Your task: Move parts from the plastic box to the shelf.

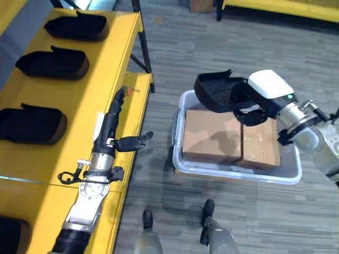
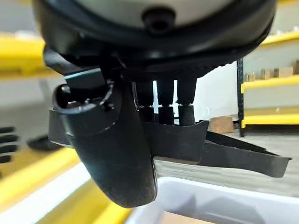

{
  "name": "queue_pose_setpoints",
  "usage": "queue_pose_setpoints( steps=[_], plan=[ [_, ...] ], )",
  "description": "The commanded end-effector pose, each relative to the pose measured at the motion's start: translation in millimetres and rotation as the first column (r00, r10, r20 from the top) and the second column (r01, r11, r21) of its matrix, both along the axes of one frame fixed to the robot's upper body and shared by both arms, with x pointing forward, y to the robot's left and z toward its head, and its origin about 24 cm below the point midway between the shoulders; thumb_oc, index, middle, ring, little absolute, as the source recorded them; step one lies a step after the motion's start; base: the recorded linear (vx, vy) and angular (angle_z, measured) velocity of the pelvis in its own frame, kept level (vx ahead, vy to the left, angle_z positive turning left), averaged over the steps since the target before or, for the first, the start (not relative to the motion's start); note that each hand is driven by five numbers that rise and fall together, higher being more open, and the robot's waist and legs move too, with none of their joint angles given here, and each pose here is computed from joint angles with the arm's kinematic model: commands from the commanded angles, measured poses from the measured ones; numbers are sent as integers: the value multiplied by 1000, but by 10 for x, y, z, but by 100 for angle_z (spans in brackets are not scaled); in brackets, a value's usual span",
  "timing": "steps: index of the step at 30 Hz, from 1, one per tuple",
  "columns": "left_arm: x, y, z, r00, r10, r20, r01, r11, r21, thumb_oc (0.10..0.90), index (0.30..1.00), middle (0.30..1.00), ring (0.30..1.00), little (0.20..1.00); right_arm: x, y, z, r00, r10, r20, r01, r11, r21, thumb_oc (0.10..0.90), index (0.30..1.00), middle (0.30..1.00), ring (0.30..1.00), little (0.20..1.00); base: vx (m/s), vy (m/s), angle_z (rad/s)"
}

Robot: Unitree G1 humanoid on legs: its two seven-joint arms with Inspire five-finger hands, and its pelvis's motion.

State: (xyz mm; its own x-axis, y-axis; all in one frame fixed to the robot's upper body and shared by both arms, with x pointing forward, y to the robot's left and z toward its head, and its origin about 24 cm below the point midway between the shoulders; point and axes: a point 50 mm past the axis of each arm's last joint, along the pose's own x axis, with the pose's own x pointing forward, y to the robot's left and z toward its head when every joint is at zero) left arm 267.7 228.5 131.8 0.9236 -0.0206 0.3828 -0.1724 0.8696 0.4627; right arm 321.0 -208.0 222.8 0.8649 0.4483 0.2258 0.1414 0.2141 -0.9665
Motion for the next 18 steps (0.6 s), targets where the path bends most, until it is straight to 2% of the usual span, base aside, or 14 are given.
queue_pose_setpoints(
  steps=[1,2,5,9,10,12,14,16,18],
  plan=[
    [-34,-149,156,988,-68,136,50,989,136,900,1000,1000,1000,1000,-56,221,86,991,127,39,-131,982,136,400,300,300,300,300,49,35,-13],
    [0,-161,224,983,-65,171,25,974,226,900,1000,1000,1000,1000,-40,286,70,988,155,20,-156,973,168,400,300,300,300,300,39,23,-6],
    [31,-186,274,978,-76,196,13,953,303,900,1000,1000,1000,1000,-34,352,67,983,184,14,-183,965,187,400,300,300,300,300,53,27,-1],
    [86,-273,407,955,-136,265,-22,855,518,900,1000,1000,1000,1000,-10,473,48,973,231,-1,-226,952,208,400,300,300,300,300,38,22,-6],
    [100,-348,451,939,-184,289,-27,800,599,900,1000,1000,1000,1000,1,528,42,968,251,-4,-245,947,206,400,300,300,300,300,37,37,-9],
    [102,-362,467,933,-193,303,-42,779,625,900,1000,1000,1000,1000,1,543,42,966,258,-6,-251,945,207,400,300,300,300,300,20,22,-5],
    [126,-454,509,912,-253,322,-58,698,713,900,1000,1000,1000,1000,-1,609,23,958,286,-18,-277,938,208,400,300,300,300,300,35,18,-1],
    [134,-481,517,906,-270,326,-61,679,731,900,1000,1000,1000,1000,-1,626,14,956,293,-23,-282,937,208,400,300,300,300,300,0,0,0],
    [162,-570,550,885,-323,335,-72,617,784,900,1000,1000,1000,1000,-8,690,-7,946,322,-34,-308,929,205,400,300,300,300,300,17,8,-1]
  ],
)
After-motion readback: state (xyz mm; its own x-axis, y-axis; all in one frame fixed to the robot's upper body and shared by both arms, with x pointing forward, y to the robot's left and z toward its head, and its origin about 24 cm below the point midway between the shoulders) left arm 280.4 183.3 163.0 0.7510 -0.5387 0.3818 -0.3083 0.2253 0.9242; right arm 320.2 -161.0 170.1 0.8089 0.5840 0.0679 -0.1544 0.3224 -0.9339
